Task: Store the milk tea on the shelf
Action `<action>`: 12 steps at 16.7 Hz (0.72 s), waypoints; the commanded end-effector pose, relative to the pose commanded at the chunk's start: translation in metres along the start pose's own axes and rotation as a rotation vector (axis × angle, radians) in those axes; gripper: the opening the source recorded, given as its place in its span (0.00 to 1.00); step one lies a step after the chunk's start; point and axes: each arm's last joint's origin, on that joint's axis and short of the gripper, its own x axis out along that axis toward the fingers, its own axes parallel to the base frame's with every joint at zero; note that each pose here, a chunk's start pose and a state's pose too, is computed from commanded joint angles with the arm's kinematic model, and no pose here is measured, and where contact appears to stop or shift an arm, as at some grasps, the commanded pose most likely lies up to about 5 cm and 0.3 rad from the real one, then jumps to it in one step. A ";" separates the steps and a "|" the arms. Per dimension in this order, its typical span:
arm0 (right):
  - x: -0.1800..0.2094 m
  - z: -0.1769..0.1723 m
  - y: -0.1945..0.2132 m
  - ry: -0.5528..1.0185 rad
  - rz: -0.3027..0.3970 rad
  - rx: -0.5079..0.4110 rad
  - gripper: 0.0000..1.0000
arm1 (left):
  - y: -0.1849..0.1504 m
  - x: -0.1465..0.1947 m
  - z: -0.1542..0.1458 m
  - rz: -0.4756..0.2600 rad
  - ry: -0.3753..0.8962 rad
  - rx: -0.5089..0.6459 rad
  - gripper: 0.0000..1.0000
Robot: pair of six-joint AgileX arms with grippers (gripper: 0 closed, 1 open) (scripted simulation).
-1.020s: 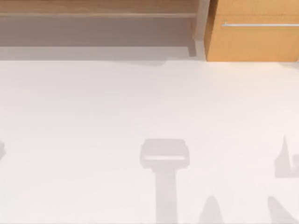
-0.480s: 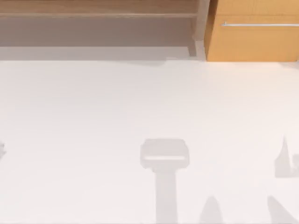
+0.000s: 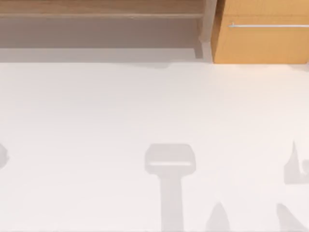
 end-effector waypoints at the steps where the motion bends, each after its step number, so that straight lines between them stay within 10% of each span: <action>1: 0.000 0.000 0.000 0.000 0.000 0.000 1.00 | 0.000 0.000 0.000 0.000 0.000 0.000 0.00; 6: 0.000 0.000 0.000 0.000 0.000 0.000 1.00 | -0.028 0.028 0.035 -0.022 -0.104 0.090 0.00; 12: 0.000 0.000 0.000 0.000 0.000 0.000 1.00 | -0.138 0.074 0.075 -0.138 -0.162 0.089 0.00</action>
